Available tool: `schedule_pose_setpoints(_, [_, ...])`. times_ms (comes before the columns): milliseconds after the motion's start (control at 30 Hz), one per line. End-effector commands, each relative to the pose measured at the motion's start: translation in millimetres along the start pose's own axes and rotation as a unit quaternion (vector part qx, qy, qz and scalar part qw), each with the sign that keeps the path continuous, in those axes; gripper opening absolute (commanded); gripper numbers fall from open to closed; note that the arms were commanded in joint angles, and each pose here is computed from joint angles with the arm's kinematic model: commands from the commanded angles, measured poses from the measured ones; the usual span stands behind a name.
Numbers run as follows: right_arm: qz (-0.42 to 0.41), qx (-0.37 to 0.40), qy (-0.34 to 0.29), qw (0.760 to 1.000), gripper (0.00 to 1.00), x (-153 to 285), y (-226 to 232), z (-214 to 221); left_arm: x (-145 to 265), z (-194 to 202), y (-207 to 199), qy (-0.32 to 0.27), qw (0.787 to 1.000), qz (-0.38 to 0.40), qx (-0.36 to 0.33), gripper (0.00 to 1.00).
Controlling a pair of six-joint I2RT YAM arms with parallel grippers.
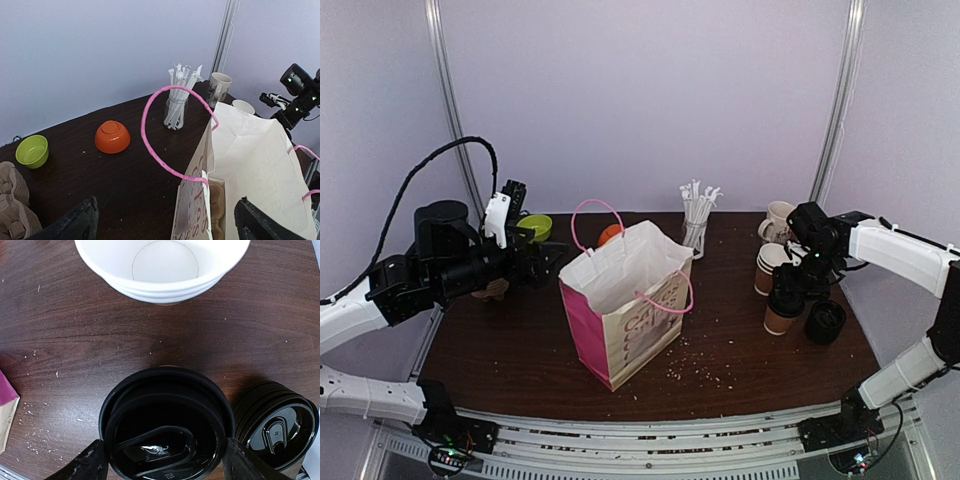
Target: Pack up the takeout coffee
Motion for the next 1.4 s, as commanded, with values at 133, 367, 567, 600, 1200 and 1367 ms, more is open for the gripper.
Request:
schedule_pose_setpoints(133, [0.003, 0.004, 0.027, 1.000, 0.83, -11.9, -1.7, 10.3, -2.4, -6.1, -2.3, -0.016, 1.000, 0.008, 0.006, 0.98])
schedule_pose_setpoints(367, [0.000, 0.005, 0.029, 1.000, 0.79, -12.2, -0.9, 10.3, -2.8, -4.9, -1.7, -0.016, 1.000, 0.007, 0.006, 0.98])
schedule_pose_setpoints(567, [-0.002, 0.006, 0.027, 1.000, 0.70, -9.6, -0.5, 10.3, -2.7, -5.1, -1.6, -0.016, 1.000, 0.006, 0.006, 0.98])
schedule_pose_setpoints(600, [-0.003, 0.006, 0.025, 1.000, 0.68, -8.3, -0.2, 9.7, -2.5, -5.5, -1.4, -0.017, 1.000, 0.006, 0.007, 0.98])
schedule_pose_setpoints(1200, [-0.043, 0.004, -0.042, 0.998, 0.61, 54.8, 14.0, -3.0, 11.3, -25.9, 3.4, -0.054, 0.998, -0.015, 0.019, 0.98])
schedule_pose_setpoints(1367, [-0.080, 0.026, -0.083, 0.993, 0.60, 92.1, 41.0, -10.3, 20.9, -38.7, 6.0, -0.075, 0.996, -0.026, 0.027, 0.98])
Point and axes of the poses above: each gripper's point midway between its finger pads, its own x axis back along the fingers, its own y axis along the line the jaws close on, z = x × y, the point moved 2 cm from there along x, back along the fingers, and after that the axes turned 14 degrees about x, right-handed, at the moved point
